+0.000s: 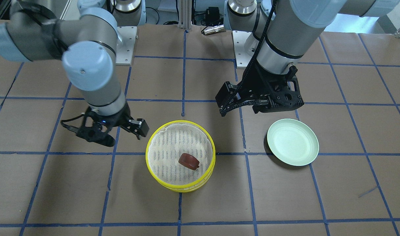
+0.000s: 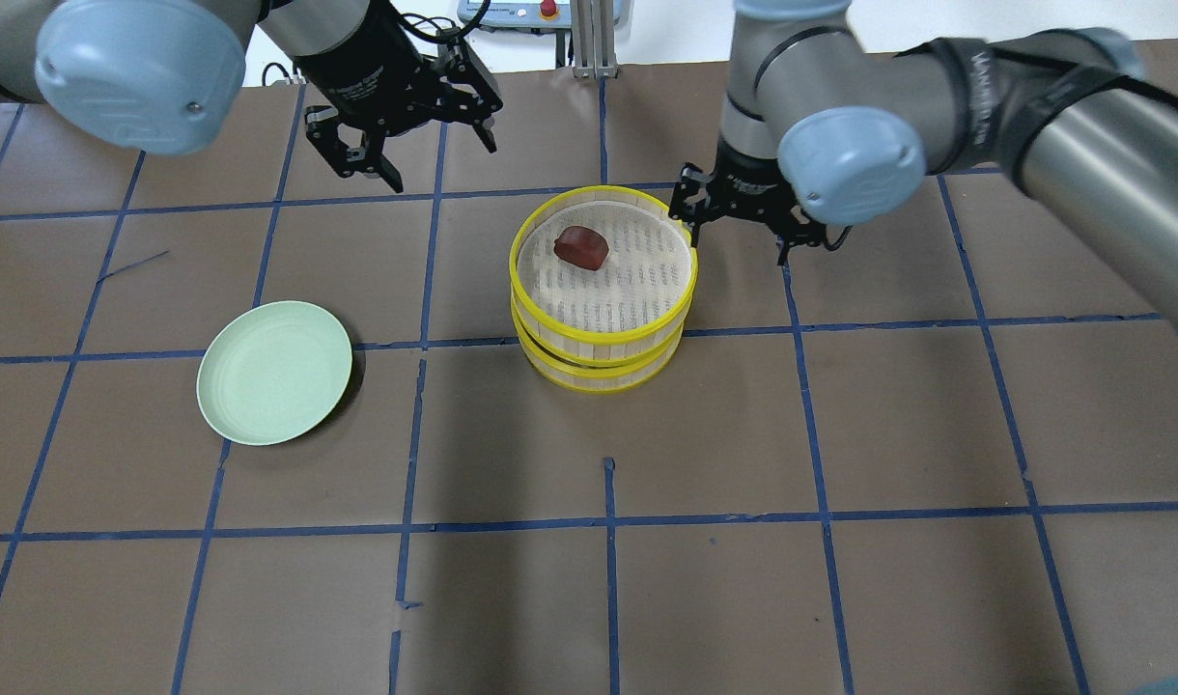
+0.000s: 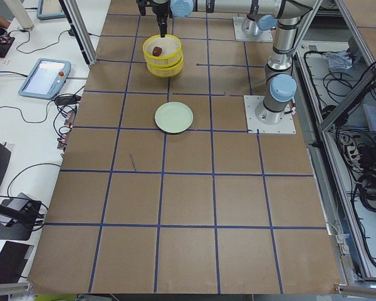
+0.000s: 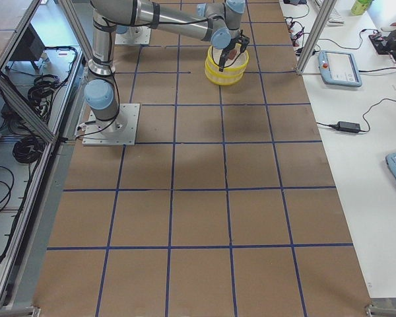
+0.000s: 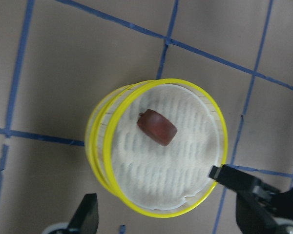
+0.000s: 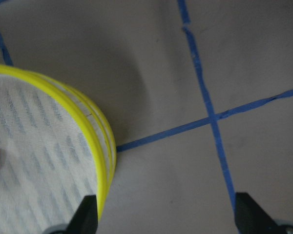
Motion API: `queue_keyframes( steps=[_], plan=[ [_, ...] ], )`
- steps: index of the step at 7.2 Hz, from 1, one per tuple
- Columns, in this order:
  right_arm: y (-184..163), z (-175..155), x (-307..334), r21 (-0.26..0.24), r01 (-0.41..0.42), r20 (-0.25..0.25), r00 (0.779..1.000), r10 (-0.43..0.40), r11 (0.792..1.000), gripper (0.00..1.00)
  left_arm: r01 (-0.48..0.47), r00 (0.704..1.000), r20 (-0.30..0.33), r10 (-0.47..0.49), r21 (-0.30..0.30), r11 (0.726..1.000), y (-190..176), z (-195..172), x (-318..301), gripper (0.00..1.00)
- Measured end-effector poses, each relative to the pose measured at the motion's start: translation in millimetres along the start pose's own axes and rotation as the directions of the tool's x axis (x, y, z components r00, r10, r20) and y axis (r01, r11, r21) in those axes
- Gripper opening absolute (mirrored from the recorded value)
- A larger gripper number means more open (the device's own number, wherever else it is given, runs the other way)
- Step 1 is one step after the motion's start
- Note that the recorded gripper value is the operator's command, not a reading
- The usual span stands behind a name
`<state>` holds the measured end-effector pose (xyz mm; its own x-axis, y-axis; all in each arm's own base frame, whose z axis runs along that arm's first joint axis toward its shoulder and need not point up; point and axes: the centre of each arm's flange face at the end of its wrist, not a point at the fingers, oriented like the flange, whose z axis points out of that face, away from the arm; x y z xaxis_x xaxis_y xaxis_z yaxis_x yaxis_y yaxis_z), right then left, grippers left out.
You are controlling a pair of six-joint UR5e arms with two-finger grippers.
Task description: Stack buns with steamer
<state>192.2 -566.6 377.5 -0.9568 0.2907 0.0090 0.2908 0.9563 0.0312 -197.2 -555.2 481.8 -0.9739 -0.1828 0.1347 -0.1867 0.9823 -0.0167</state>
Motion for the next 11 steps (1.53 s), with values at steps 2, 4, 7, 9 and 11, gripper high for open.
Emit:
queue_keyframes(
  steps=[2,4,7,9,11],
  plan=[
    [26,-97,64,0.01,0.09,-0.002,0.996,-0.09,0.996,1.0,-0.142,0.977,0.153,0.146,-0.04,0.989,13,-13,-18,1.0],
    [80,-153,70,0.029,0.185,-0.004,0.983,-0.185,0.982,1.0,-0.163,0.977,0.134,0.168,-0.052,0.985,21,-18,-20,1.0],
    [91,-157,70,0.022,0.27,-0.003,0.963,-0.27,0.963,1.0,-0.164,0.978,0.118,0.169,-0.054,0.985,21,-18,-24,1.0],
    [88,-158,75,0.025,0.292,0.0,0.957,-0.292,0.956,1.0,-0.167,0.979,0.114,0.171,-0.044,0.985,21,-20,-23,1.0],
    [88,-154,77,0.014,0.293,0.002,0.956,-0.293,0.956,1.0,-0.167,0.979,0.114,0.171,-0.042,0.985,20,-20,-23,1.0]
  ],
)
